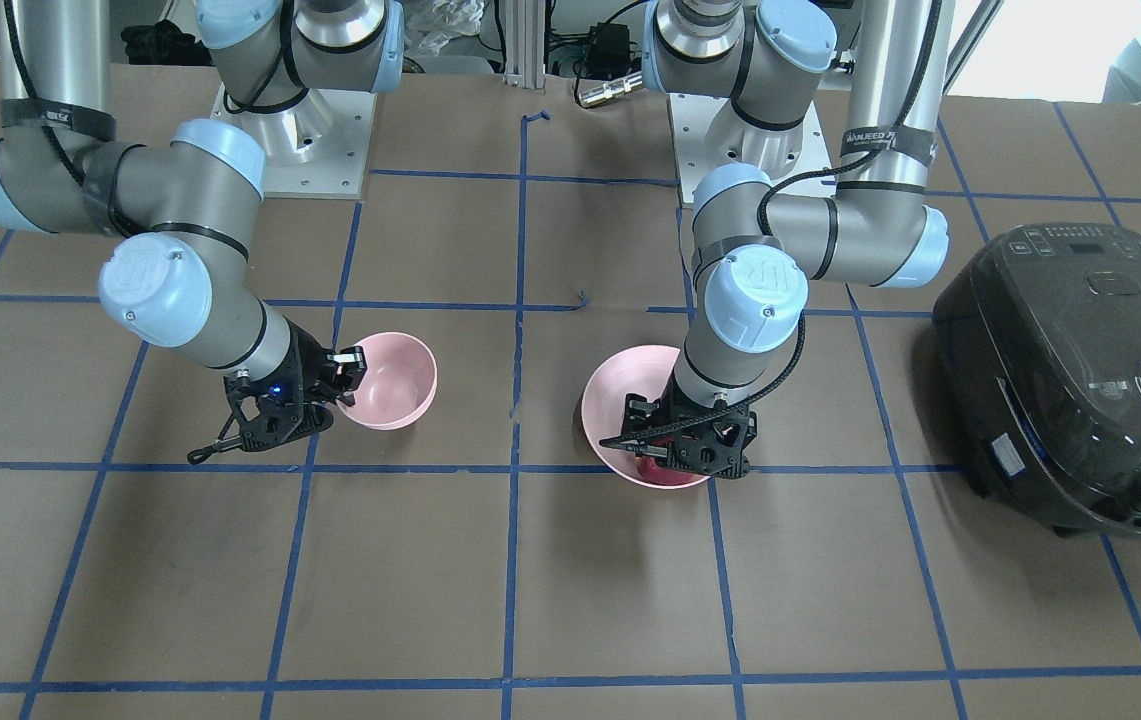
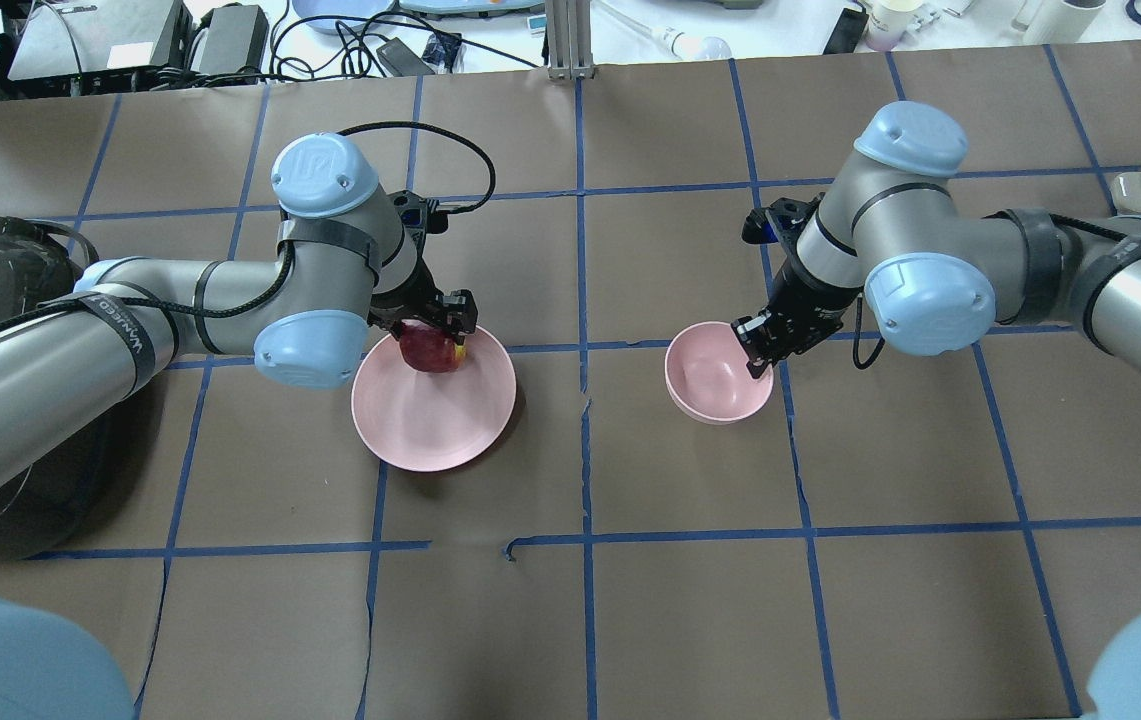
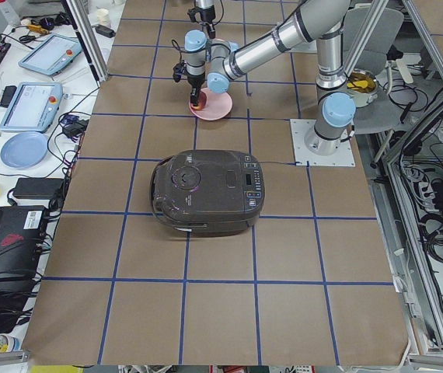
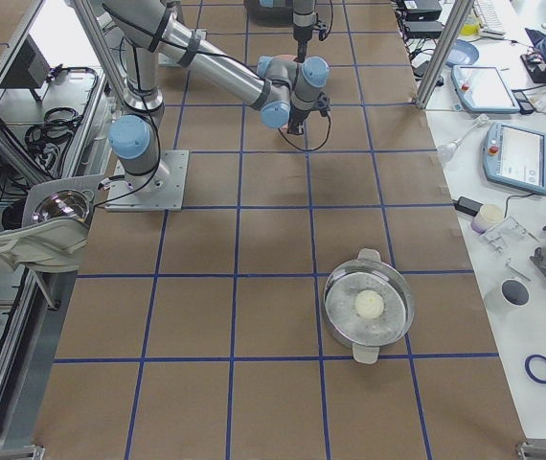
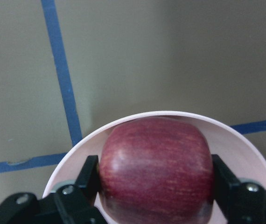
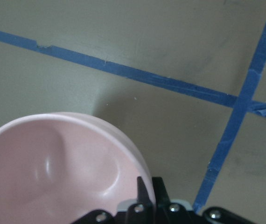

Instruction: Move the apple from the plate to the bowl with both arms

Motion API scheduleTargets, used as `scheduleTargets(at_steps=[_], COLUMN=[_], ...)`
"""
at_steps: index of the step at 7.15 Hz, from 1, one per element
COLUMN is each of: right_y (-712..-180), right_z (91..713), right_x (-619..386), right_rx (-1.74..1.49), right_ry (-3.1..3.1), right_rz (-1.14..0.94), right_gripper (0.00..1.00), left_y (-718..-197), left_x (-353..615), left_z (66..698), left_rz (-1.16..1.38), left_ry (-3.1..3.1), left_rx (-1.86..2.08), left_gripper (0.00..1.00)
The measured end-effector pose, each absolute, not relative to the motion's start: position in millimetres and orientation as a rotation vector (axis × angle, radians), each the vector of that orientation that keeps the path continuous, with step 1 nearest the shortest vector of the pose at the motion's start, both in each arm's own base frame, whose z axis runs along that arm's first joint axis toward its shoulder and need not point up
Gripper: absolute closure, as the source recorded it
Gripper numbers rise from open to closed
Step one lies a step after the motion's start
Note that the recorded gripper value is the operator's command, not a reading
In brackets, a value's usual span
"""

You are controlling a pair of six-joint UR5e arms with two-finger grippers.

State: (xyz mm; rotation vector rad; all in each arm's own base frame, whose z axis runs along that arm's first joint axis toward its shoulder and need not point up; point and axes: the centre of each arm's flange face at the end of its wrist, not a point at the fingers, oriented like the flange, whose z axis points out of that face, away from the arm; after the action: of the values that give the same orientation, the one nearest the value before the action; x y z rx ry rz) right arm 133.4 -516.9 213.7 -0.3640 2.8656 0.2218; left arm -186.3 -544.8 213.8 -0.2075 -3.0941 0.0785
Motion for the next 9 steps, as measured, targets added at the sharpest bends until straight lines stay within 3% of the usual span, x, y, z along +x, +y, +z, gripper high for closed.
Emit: scheduleTargets(at_steps=[1,4,5,7,9], right_y=[-513.6,-509.7,-508.1,-513.0,-532.1], right_z=[207.6,199.1,197.8,213.4,269.4], right_x=[136.8,145.1,145.3,141.8,128.2], right_rx=[-0.329,-0.306,-0.303,-0.289,-0.271], right_ry=[2.861,2.834,2.833,2.867,2.956], right_rz=[0.236,0.253,0.257,0.216,0.156], right_gripper=[1.00,0.09,0.00,0.00,0.00], left_y=[-543.6,-536.6,-534.4,-533.9,-529.7], left_x=[-185.4,-182.0,-182.6,-188.9,-224.6], left_z=[220.1,256.9,268.0,285.2,304.0], left_rz=[0.090,0.126,0.140,0.172,0.185], left_ry=[-3.098,-3.127,-3.128,-3.108,-3.081], left_rx=[-0.212,-0.193,-0.190,-0.171,-0.098], left_gripper=[0.66,0.81,0.81,0.82,0.84])
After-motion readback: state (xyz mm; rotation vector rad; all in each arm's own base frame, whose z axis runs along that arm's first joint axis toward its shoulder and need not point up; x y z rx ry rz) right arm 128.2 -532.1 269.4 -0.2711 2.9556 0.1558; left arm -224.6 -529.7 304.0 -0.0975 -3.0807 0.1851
